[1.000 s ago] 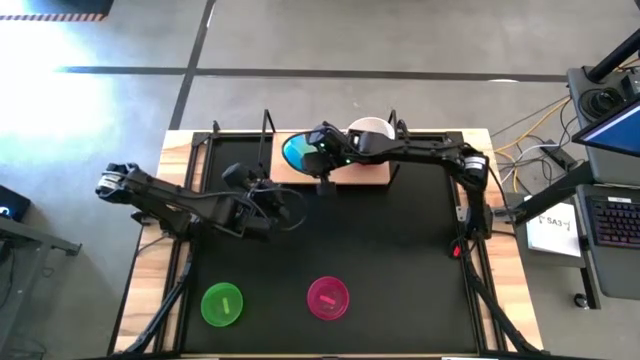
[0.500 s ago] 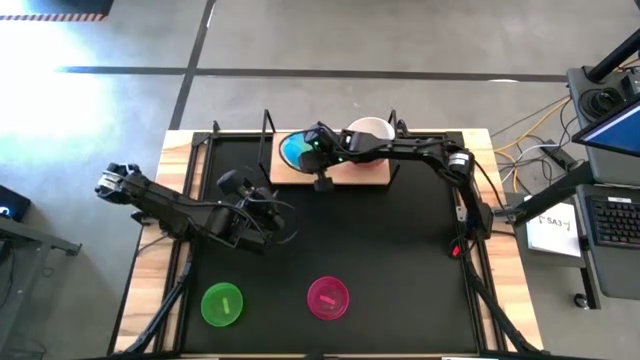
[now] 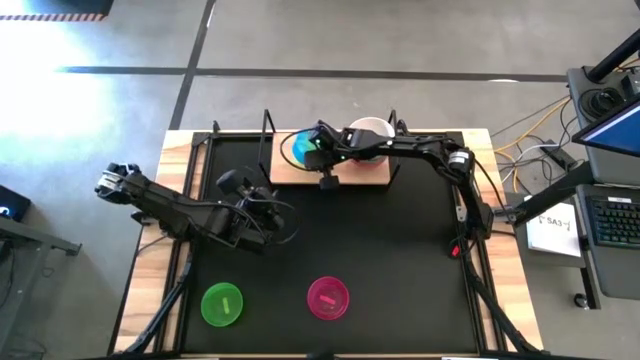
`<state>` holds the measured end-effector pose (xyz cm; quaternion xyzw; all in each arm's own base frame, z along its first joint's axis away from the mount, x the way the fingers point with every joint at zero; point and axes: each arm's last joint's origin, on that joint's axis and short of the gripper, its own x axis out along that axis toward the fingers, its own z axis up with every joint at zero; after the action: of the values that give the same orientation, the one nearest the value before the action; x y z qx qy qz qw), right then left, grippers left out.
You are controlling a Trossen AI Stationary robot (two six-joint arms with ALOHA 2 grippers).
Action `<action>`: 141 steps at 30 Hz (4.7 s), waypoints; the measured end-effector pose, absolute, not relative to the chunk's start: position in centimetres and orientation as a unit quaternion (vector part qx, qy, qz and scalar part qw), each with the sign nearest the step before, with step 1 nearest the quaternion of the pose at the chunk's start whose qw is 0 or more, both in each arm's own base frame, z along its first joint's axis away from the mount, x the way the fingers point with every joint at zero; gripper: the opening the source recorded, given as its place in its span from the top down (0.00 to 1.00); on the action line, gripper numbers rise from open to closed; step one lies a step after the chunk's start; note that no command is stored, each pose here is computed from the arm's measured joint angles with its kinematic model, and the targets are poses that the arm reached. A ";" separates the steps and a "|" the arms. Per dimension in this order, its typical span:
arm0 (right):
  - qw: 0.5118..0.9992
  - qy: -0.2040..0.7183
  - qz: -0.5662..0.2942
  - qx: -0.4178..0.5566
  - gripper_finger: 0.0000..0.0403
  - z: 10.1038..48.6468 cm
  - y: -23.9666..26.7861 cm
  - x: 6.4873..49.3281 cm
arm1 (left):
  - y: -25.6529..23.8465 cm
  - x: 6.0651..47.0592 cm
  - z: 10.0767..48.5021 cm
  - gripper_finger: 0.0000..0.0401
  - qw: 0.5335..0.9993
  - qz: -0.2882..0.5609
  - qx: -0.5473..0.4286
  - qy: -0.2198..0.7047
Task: Place and stack bowls onto a shelf
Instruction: Stack the transparent blue bowl on top of the transparent yellow bowl, then stack the transparent green bowl on top of the transparent blue bowl
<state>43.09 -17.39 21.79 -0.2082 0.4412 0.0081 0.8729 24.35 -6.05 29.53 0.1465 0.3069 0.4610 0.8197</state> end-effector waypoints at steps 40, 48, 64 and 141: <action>0.839 0.511 0.172 0.079 0.73 30.7 -2.4 37.5 | -9.1 26.0 26.0 0.30 0.787 0.293 -0.186 0.510; 0.779 0.587 0.210 0.071 0.74 27.9 1.9 36.2 | -13.8 23.4 25.0 0.30 0.700 0.262 -0.266 0.608; 0.760 0.610 0.208 0.080 0.74 26.9 3.1 35.7 | -23.3 21.2 19.9 0.30 0.555 0.358 -0.436 0.612; 0.834 0.545 0.086 0.020 0.74 36.0 -1.8 27.6 | 10.8 37.6 25.0 1.00 0.798 0.312 0.098 0.507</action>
<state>27.62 -1.76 35.99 0.0199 0.5449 0.0858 0.8339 37.56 10.75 25.01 0.0977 0.5066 0.3122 0.7977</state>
